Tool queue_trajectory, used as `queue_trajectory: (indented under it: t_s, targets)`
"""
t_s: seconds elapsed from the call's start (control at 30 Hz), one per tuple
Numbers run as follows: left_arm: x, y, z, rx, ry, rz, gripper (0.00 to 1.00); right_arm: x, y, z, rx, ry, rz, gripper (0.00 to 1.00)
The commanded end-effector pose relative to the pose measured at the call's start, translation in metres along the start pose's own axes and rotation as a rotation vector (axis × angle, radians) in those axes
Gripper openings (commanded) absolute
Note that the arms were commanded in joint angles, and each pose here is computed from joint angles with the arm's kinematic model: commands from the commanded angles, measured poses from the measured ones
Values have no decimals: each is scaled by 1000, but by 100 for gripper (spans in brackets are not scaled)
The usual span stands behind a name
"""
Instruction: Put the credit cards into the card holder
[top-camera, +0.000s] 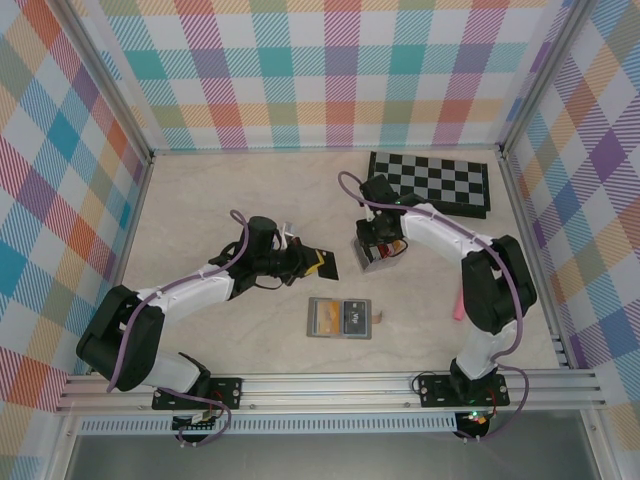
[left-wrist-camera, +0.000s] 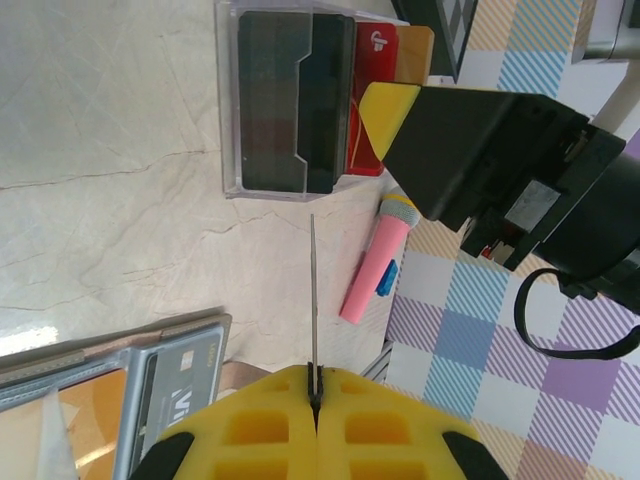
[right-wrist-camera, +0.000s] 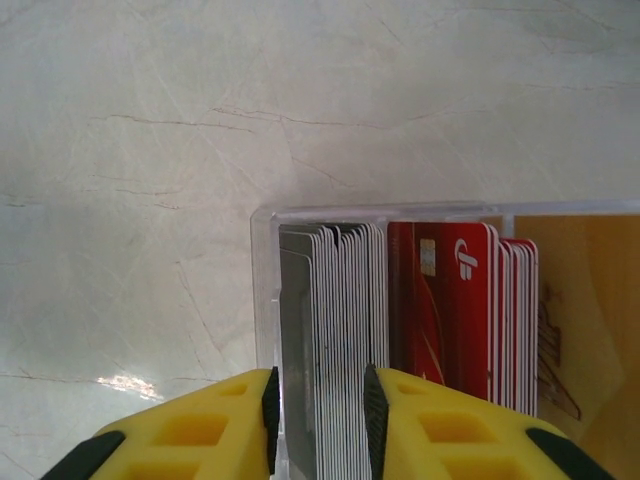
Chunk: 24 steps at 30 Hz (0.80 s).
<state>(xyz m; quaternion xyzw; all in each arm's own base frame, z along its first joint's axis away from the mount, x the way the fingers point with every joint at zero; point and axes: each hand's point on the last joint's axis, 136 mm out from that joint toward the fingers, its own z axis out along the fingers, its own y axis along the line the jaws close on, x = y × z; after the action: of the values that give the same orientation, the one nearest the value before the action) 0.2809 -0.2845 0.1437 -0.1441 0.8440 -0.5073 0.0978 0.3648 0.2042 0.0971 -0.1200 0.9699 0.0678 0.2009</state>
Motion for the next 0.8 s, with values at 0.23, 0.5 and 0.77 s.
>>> queue_trajectory:
  t_s: [0.23,0.5,0.77]
  targets:
    - [4,-45,-9,151,-15,126,0,17,59,-93,-441,-44,322,39]
    - [6,-67,-20,214,-42,189,0,35,83,-119,-683,-23,476,46]
    - [7,-77,-22,247,-39,202,0,36,101,-130,-823,27,516,51]
